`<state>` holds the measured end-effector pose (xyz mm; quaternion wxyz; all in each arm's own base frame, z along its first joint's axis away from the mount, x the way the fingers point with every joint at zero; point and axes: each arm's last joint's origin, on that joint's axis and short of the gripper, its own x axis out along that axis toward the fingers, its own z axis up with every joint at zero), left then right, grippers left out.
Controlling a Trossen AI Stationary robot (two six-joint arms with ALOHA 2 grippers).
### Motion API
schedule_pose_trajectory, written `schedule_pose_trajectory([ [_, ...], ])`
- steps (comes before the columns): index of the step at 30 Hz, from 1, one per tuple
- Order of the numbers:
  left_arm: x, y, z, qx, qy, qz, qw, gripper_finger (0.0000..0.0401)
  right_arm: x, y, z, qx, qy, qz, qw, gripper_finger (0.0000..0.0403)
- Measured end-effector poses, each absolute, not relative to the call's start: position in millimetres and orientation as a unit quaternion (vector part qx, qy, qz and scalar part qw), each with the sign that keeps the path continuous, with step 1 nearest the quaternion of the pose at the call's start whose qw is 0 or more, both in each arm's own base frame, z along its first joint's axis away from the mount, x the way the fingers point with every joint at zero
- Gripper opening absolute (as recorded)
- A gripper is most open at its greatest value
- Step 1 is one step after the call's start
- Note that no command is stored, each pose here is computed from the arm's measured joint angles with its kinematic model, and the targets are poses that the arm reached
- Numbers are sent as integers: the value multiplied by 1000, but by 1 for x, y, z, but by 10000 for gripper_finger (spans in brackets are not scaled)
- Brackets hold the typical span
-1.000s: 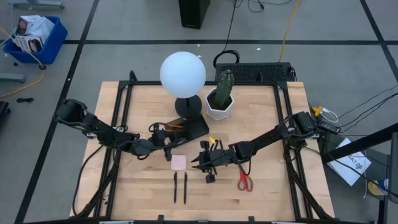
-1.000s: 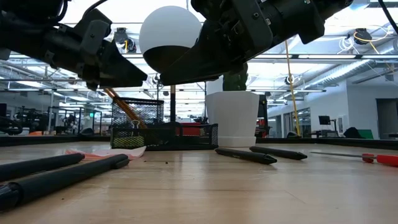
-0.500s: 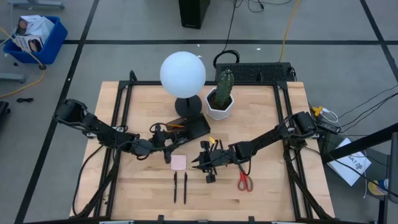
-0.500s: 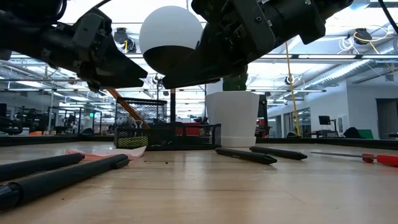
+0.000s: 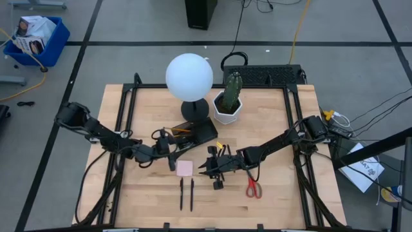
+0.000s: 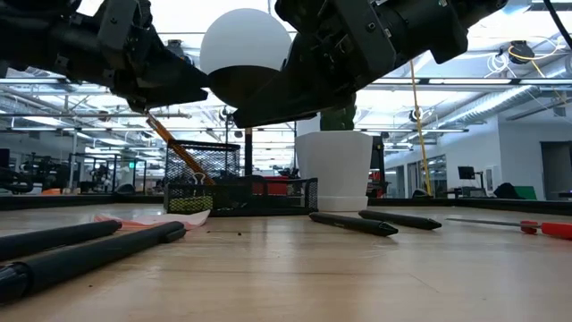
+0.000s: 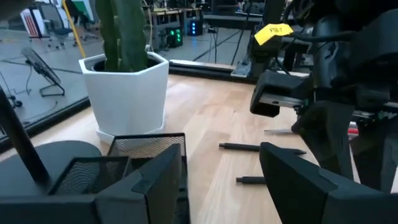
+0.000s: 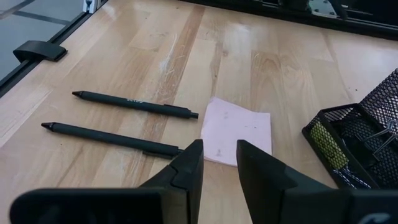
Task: Pick and place office supplies into organizer
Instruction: Put the red scissors into the desk organizer
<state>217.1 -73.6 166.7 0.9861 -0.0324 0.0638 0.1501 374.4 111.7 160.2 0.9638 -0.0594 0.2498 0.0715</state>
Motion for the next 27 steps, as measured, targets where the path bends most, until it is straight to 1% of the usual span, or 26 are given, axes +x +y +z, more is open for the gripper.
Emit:
schedule_pose_trajectory([
  [5,216,-75,169,-22,58,148,987,225,374,112,160,-59,250,71,964,89],
  [11,215,-82,179,-36,17,127,991,225,374,112,160,-60,250,71,964,89],
  [14,213,-88,187,-46,-16,79,996,225,374,112,160,-58,254,70,963,89],
  [17,212,-94,193,-58,-41,16,997,225,372,111,155,-48,278,65,957,89],
  [21,209,-103,194,-66,-45,-71,994,225,368,109,150,-18,310,47,949,89],
  [27,206,-110,192,-61,-30,-88,994,225,366,106,146,42,332,-13,942,89],
])
